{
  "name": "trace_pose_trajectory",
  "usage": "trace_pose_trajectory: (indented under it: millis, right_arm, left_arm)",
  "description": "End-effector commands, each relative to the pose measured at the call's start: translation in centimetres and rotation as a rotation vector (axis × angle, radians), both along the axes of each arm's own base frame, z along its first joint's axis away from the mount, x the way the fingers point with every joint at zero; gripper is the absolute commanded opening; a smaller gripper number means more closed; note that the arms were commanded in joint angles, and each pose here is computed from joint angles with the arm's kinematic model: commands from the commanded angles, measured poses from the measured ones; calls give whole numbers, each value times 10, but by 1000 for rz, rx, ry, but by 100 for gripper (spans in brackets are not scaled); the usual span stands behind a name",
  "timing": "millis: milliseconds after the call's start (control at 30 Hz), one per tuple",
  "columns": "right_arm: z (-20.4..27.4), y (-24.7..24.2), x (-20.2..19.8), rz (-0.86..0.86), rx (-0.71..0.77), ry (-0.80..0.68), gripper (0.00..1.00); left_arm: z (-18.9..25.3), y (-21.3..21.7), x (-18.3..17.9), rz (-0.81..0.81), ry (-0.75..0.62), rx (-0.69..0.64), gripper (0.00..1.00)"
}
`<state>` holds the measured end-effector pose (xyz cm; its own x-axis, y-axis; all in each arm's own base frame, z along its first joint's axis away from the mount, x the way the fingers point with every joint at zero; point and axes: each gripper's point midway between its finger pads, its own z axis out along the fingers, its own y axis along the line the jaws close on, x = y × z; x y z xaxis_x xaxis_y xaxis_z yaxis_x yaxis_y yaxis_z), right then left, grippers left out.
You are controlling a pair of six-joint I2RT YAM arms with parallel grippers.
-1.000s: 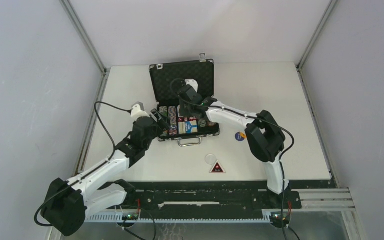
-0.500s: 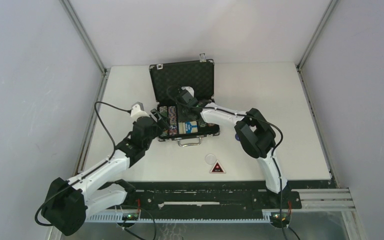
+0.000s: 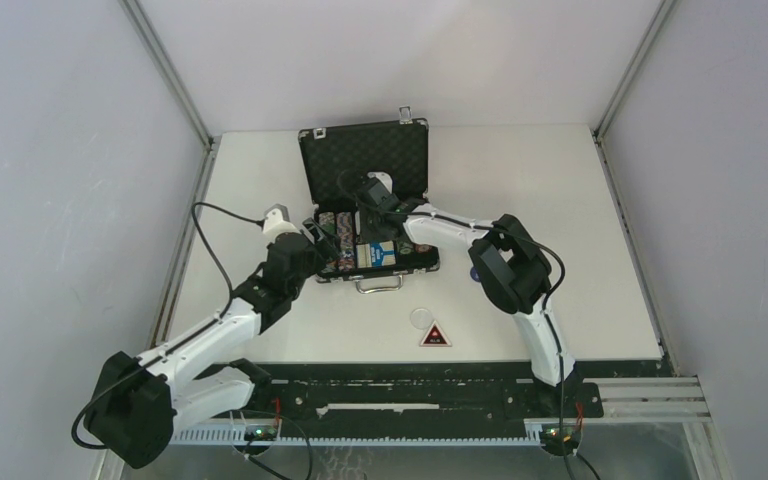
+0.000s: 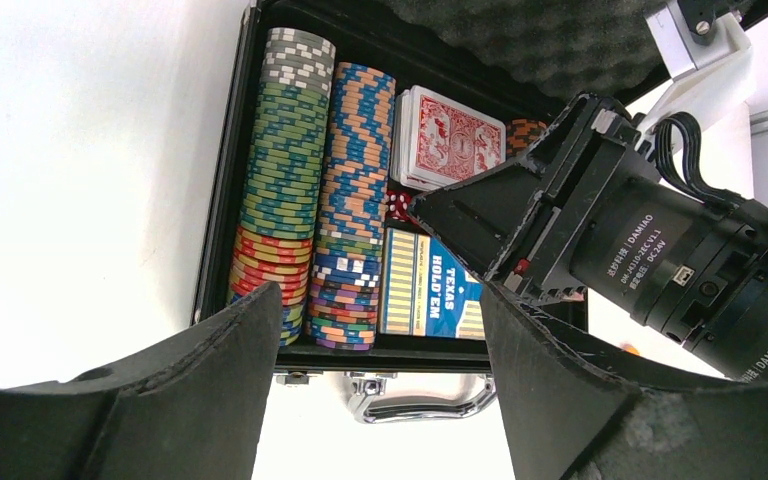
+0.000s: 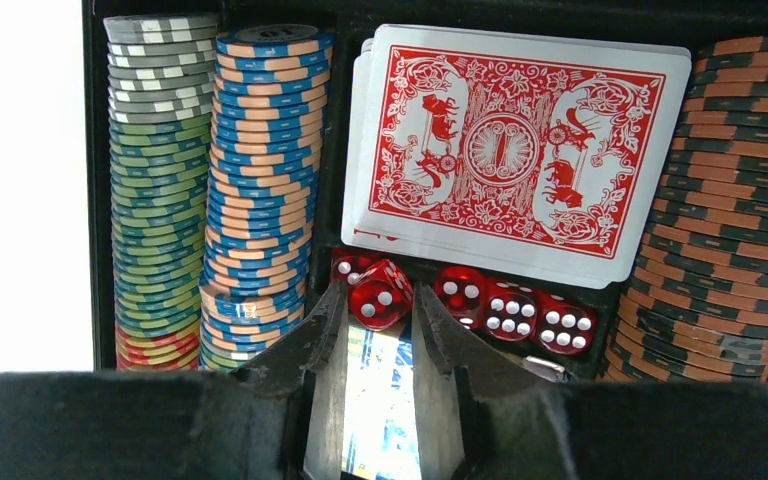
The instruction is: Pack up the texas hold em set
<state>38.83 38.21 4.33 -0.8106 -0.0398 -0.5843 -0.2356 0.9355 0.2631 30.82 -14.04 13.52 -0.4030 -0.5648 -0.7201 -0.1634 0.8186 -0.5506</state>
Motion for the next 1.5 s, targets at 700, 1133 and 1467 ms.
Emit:
trace_pose_trajectory:
  millis: [700, 1133, 1467]
  right_arm:
    - [75, -5, -5, -21, -62, -236, 52]
    - [73, -96, -21, -192, -54, -210, 47]
    - [48, -211, -59, -414, -98, -155, 56]
  left_arm:
    - [5, -8, 3, -44, -22, -18, 76]
    - [5, -12, 3, -63, -21, -27, 76]
    - [3, -17, 2, -76, -13, -59, 75]
